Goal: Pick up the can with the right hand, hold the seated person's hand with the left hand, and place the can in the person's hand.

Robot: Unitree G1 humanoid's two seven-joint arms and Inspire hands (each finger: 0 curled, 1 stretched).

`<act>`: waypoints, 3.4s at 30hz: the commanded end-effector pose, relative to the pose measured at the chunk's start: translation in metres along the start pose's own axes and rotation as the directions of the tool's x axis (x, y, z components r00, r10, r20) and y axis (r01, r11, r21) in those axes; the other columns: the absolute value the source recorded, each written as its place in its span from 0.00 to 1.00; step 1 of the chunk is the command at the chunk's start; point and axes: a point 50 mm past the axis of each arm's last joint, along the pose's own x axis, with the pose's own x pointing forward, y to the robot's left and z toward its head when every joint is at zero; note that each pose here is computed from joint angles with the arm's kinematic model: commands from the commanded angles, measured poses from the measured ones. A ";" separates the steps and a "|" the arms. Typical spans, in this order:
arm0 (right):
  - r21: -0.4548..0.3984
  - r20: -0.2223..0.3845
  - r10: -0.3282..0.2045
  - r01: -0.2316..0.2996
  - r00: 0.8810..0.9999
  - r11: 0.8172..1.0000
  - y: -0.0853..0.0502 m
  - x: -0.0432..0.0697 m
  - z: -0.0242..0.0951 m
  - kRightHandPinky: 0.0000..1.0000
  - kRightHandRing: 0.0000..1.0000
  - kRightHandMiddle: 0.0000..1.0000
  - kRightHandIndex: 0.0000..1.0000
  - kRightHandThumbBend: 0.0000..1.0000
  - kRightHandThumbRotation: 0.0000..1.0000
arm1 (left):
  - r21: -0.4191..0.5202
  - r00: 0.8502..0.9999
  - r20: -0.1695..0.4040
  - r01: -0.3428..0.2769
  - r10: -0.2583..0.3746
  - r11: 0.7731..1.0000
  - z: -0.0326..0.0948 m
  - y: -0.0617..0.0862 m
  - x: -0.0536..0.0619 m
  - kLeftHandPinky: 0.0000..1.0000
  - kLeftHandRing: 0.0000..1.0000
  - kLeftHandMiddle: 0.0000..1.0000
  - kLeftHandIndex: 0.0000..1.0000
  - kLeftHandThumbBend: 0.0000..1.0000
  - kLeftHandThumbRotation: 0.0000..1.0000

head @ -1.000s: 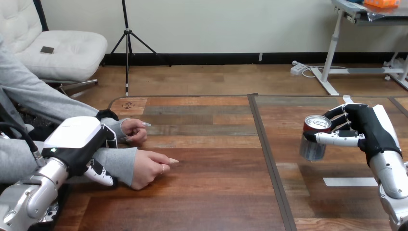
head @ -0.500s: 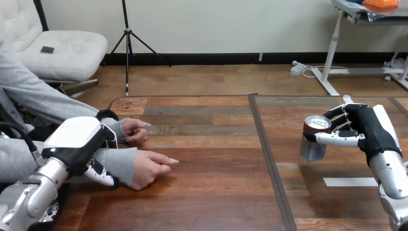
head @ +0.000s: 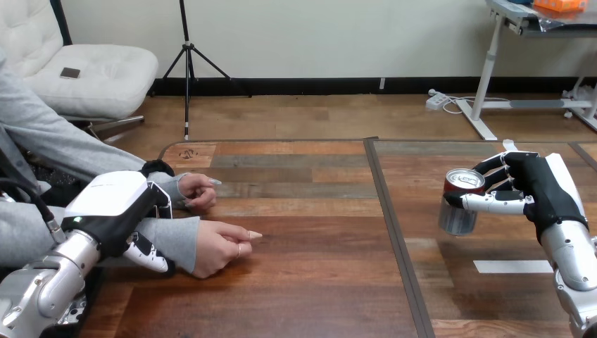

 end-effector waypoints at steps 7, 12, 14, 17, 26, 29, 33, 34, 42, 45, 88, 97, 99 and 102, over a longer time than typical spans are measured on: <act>0.031 0.135 -0.068 0.064 0.988 0.997 -0.015 0.013 0.034 0.36 0.39 0.44 0.46 0.77 0.00 | -0.030 0.992 0.060 -0.109 0.110 0.994 0.007 0.031 0.006 0.16 0.22 0.29 0.29 0.71 0.00; 0.033 0.144 -0.063 0.058 0.988 0.998 -0.015 0.013 0.035 0.36 0.39 0.43 0.46 0.77 0.00 | -0.034 0.989 0.071 -0.126 0.128 0.991 0.009 0.036 0.006 0.16 0.22 0.29 0.29 0.67 0.00; 0.034 0.147 -0.061 0.057 0.987 0.998 -0.015 0.013 0.035 0.36 0.39 0.43 0.45 0.77 0.00 | -0.032 0.987 0.077 -0.138 0.140 0.990 0.010 0.037 0.006 0.16 0.22 0.29 0.29 0.67 0.00; 0.033 0.147 -0.061 0.056 0.987 0.998 -0.015 0.013 0.035 0.35 0.38 0.43 0.45 0.77 0.00 | -0.037 0.983 0.088 -0.157 0.160 0.987 0.011 0.040 0.005 0.16 0.22 0.29 0.29 0.67 0.00; 0.037 0.140 -0.059 0.054 0.988 0.998 -0.014 0.014 0.036 0.35 0.38 0.42 0.45 0.77 0.00 | -0.062 0.966 0.133 -0.215 0.222 0.975 0.016 0.050 0.004 0.14 0.20 0.27 0.28 0.69 0.00; 0.039 0.139 -0.058 0.053 0.989 0.998 -0.014 0.014 0.036 0.35 0.38 0.42 0.45 0.77 0.00 | -0.075 0.964 0.133 -0.221 0.229 0.972 0.018 0.052 0.004 0.14 0.19 0.26 0.27 0.69 0.00; 0.037 0.140 -0.058 0.054 0.988 0.998 -0.013 0.014 0.037 0.34 0.38 0.42 0.46 0.77 0.00 | -0.082 0.961 0.133 -0.233 0.242 0.969 0.020 0.057 0.005 0.14 0.19 0.26 0.27 0.69 0.00; 0.039 0.139 -0.058 0.053 0.989 0.998 -0.013 0.015 0.037 0.34 0.38 0.42 0.46 0.77 0.00 | -0.082 0.960 0.135 -0.235 0.244 0.969 0.020 0.058 0.005 0.13 0.19 0.25 0.27 0.69 0.00; 0.044 0.142 -0.058 0.052 0.988 0.998 -0.012 0.015 0.038 0.34 0.38 0.43 0.46 0.77 0.00 | -0.093 0.952 0.156 -0.252 0.264 0.963 0.025 0.063 0.004 0.13 0.18 0.24 0.25 0.70 0.00; 0.042 0.144 -0.058 0.052 0.988 0.998 -0.012 0.015 0.038 0.35 0.38 0.43 0.46 0.77 0.00 | -0.095 0.950 0.162 -0.255 0.267 0.962 0.026 0.065 0.004 0.13 0.18 0.24 0.25 0.70 0.00; 0.108 0.223 -0.049 0.025 0.973 0.994 -0.002 0.020 0.060 0.36 0.38 0.42 0.44 0.78 0.00 | -0.138 0.936 0.221 -0.247 0.273 0.959 0.044 0.068 0.009 0.16 0.20 0.26 0.27 0.78 0.00; 0.091 0.257 -0.042 0.019 0.966 0.996 0.002 0.022 0.068 0.35 0.37 0.41 0.44 0.79 0.00 | -0.150 0.932 0.232 -0.248 0.278 0.957 0.050 0.067 0.012 0.16 0.20 0.26 0.26 0.77 0.00; 0.091 0.260 -0.041 0.018 0.965 0.996 0.004 0.022 0.070 0.35 0.37 0.41 0.44 0.79 0.00 | -0.154 0.931 0.234 -0.249 0.280 0.956 0.052 0.067 0.013 0.15 0.20 0.26 0.26 0.77 0.00; 0.095 0.263 -0.040 0.015 0.964 0.995 0.006 0.023 0.072 0.35 0.37 0.41 0.44 0.79 0.00 | -0.158 0.929 0.237 -0.250 0.283 0.955 0.054 0.066 0.013 0.15 0.20 0.26 0.26 0.77 0.00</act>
